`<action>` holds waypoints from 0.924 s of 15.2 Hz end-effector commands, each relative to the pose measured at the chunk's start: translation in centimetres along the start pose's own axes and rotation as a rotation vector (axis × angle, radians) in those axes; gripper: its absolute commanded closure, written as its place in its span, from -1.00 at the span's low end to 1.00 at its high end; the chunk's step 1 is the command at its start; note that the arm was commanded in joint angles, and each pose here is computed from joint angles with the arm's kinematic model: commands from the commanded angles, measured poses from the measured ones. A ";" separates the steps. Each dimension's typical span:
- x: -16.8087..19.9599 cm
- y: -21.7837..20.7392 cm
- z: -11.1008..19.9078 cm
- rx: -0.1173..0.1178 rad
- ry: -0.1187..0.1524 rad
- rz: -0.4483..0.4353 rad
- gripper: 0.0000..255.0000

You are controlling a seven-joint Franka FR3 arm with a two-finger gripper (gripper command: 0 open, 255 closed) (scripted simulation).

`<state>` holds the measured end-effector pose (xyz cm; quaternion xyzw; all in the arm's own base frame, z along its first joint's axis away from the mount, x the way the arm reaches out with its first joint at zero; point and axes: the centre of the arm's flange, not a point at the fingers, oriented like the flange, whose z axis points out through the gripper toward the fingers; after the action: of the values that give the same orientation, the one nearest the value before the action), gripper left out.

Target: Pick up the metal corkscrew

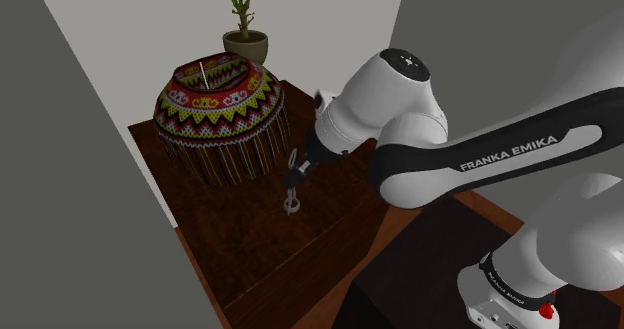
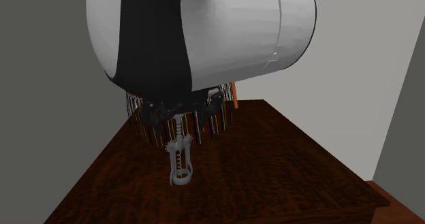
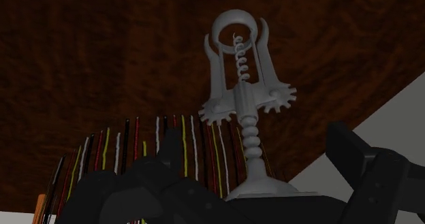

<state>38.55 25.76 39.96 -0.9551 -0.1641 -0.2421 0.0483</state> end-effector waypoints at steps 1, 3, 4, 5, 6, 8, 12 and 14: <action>-0.2 0.0 0.4 0.000 0.001 0.000 -1.00; -0.2 -0.1 0.4 0.000 0.001 0.000 1.00; -0.2 -0.1 0.4 0.000 0.001 0.000 1.00; -0.2 -0.1 0.4 0.000 0.001 0.000 1.00; -0.2 -0.1 0.4 0.000 0.001 0.000 1.00; -0.2 -0.1 0.4 0.000 0.001 0.000 1.00; 0.1 0.0 -0.1 0.000 0.001 0.000 1.00; 0.6 0.0 -1.0 0.000 0.001 0.000 1.00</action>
<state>38.48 25.78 40.68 -0.9549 -0.1641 -0.2425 0.0485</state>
